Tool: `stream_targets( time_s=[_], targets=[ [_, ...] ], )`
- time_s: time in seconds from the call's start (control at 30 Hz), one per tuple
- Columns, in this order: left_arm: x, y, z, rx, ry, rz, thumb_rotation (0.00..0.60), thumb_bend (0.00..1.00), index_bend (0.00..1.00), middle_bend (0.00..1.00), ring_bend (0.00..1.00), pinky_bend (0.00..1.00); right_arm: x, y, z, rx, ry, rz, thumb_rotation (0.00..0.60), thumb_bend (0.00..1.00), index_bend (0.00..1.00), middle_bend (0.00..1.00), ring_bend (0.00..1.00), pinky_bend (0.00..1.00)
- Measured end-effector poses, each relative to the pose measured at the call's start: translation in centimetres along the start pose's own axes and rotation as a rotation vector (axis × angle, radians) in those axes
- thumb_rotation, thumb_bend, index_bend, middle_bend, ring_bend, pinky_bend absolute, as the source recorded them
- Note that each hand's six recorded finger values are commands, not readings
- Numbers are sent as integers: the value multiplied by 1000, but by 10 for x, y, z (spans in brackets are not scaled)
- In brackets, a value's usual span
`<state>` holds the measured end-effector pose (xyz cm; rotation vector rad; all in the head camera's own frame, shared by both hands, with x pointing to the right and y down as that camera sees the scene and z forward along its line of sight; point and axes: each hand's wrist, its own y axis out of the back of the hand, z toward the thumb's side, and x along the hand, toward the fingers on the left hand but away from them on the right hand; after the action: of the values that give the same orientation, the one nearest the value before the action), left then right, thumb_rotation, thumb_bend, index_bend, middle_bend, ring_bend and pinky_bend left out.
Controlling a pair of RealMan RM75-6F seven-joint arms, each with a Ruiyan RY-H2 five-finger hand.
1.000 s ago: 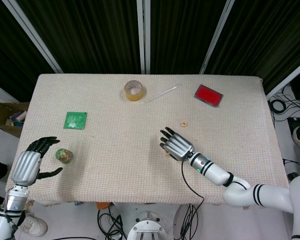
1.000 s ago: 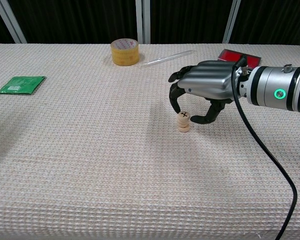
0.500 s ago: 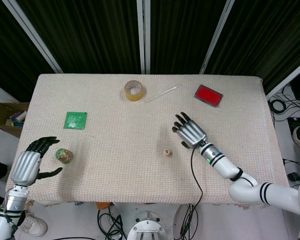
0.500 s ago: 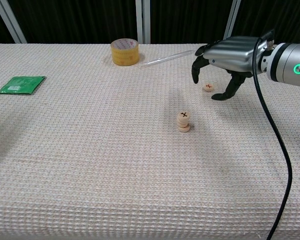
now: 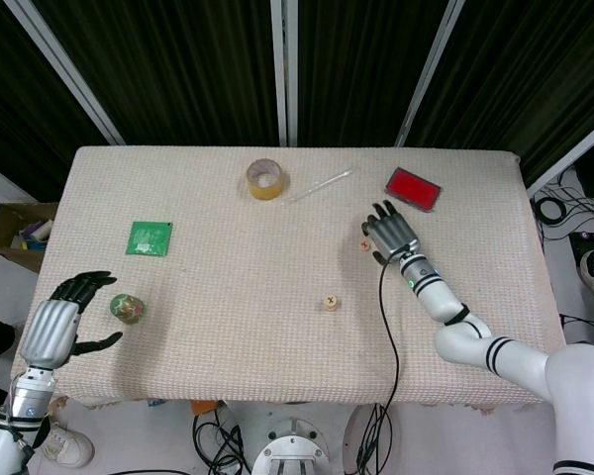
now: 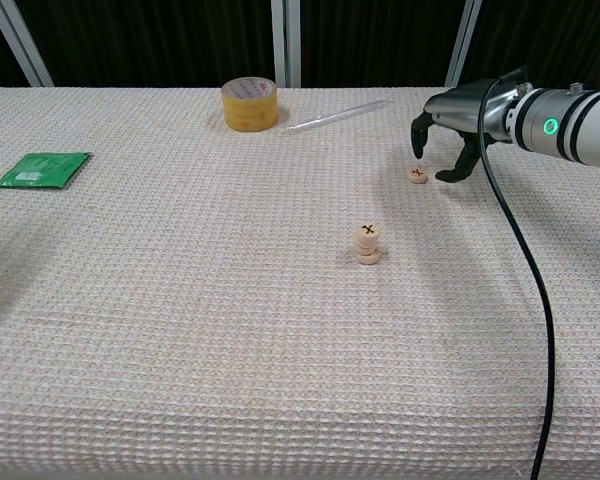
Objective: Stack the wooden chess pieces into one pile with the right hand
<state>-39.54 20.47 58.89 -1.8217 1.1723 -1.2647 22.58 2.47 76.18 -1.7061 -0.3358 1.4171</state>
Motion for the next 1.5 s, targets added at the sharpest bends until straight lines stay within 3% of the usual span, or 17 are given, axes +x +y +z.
stream_targets(
  time_s=[0.5,1.1,1.3,1.5],
  targets=[
    [-1,1,-3,2,9,0,600,54,237,181,162,213,-16,-6,11,12,6,10,600,300,412,277,32,83],
    [-6,2,-9,-1,25,6,600,54,237,181,162,213,-16,-1,13,18,17,-22,600,342,542,312,38,89],
    [-7,3,-9,-4,27,12,600,55,237,181,162,213,8,20,21,6,92,-73,600,342,548,312,38,89],
    [-4,2,-4,1,8,8,600,54,237,181,163,213,47,41,48,-14,231,-101,600,342,548,310,38,89]
  ],
)
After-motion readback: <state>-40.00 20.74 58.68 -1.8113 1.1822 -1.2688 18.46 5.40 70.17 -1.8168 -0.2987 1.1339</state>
